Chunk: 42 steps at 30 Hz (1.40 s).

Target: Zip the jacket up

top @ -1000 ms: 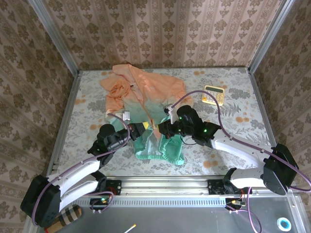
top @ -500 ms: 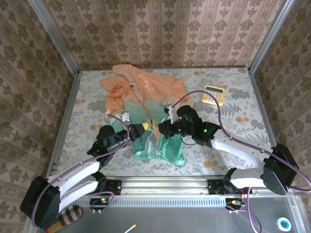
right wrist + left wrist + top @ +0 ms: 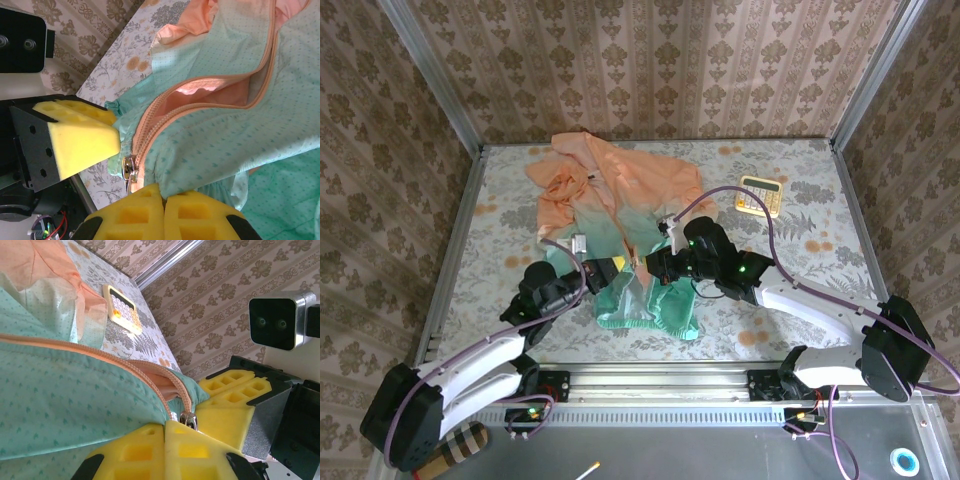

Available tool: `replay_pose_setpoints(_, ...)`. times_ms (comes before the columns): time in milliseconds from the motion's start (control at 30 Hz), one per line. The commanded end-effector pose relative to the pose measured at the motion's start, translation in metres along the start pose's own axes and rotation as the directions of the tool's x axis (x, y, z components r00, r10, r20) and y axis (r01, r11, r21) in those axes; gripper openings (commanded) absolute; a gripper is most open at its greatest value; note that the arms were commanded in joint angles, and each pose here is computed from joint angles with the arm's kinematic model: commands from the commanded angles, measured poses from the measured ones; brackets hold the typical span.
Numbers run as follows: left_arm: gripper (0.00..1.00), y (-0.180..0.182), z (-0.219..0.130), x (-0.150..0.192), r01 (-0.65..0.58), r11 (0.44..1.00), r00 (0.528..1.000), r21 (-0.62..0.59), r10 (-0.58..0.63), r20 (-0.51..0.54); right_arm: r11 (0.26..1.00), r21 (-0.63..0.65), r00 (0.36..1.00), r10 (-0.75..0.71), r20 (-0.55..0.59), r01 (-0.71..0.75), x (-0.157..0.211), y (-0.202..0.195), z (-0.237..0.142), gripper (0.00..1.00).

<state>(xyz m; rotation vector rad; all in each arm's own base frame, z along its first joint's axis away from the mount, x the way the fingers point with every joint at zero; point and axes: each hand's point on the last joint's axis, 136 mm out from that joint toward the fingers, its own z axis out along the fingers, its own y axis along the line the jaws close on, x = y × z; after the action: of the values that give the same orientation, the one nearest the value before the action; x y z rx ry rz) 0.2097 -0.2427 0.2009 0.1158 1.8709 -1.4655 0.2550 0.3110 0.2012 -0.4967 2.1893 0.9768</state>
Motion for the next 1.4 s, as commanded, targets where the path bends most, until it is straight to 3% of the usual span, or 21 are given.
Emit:
replay_pose_setpoints(0, 0.00, -0.009, -0.004, -0.009, -0.011, 1.000, 0.999, 0.030, 0.009, 0.053, 1.000, 0.001, 0.999, 0.002, 0.033, -0.002, -0.009, 0.000, 0.000, 0.00)
replay_pose_setpoints(1367, 0.00, -0.019, -0.001, -0.017, -0.009, 0.998, 0.998, 0.068, 0.004, 0.069, 1.000, -0.025, 1.000, 0.015, 0.011, -0.014, -0.003, 0.002, 0.006, 0.00)
